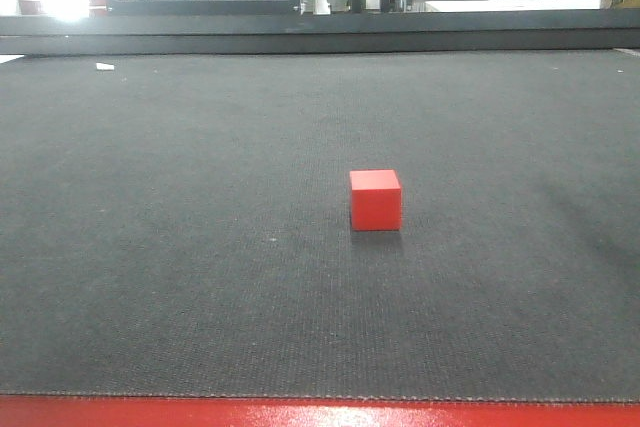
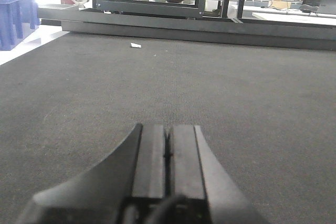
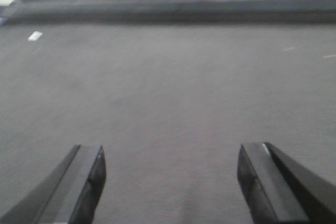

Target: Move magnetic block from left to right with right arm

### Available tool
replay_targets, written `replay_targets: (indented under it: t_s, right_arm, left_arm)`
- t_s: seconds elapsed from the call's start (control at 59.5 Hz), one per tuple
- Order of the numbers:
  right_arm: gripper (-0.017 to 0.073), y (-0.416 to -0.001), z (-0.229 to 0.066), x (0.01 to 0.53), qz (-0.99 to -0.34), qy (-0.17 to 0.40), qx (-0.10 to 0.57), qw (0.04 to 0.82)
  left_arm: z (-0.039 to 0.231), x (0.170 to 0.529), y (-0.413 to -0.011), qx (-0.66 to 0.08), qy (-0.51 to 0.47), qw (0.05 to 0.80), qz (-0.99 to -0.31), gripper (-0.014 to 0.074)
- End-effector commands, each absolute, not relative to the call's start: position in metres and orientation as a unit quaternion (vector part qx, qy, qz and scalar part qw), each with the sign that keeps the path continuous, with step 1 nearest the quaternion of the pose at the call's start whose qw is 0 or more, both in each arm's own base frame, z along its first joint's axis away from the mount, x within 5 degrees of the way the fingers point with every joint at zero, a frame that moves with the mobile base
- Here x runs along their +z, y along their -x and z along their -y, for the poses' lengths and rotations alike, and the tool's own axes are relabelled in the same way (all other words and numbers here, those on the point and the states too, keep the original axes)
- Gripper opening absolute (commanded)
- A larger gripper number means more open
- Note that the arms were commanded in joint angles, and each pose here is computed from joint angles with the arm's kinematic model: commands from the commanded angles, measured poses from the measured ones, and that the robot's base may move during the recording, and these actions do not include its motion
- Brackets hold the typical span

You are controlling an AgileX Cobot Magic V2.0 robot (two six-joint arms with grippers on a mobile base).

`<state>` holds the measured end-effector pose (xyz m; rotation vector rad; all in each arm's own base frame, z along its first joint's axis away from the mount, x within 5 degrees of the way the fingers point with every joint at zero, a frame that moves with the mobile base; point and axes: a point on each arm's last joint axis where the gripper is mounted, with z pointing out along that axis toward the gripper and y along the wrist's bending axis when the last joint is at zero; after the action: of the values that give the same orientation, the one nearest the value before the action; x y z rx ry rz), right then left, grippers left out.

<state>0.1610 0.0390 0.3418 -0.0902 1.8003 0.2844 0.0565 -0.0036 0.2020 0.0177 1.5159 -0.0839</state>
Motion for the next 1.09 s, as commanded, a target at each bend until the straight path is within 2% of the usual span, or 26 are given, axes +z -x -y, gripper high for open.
replay_targets:
  t_s: [0.0, 0.218, 0.353, 0.487, 0.84, 1.075]
  right_arm:
    - [0.0626, -0.181, -0.061, 0.366, -0.767, 0.075, 0.152, 0.619]
    - [0.0626, -0.224, -0.127, 0.365, -0.837, 0.128, 0.203, 0.493]
    - [0.0626, -0.244, -0.161, 0.357, -0.884, 0.115, 0.198, 0.408]
    - [0.0626, -0.262, -0.187, 0.345, -0.922, 0.085, 0.163, 0.341]
    - [0.0626, -0.294, -0.214, 0.3, -0.962, 0.025, 0.098, 0.256]
    - [0.0626, -0.308, -0.223, 0.271, -0.967, 0.026, 0.086, 0.24]
  left_arm:
    - [0.004, 0.208, -0.055, -0.045, -0.008, 0.757, -0.652, -0.0116]
    - [0.004, 0.208, -0.055, -0.045, -0.008, 0.757, -0.652, -0.0116]
    - [0.004, 0.208, -0.055, -0.045, -0.008, 0.757, -0.652, -0.0116]
    - [0.004, 0.208, -0.055, -0.045, -0.008, 0.757, -0.652, -0.0116]
    - [0.004, 0.208, -0.055, -0.045, -0.008, 0.757, -0.652, -0.0116]
    - [0.004, 0.208, -0.055, -0.045, -0.008, 0.757, -0.652, -0.0116]
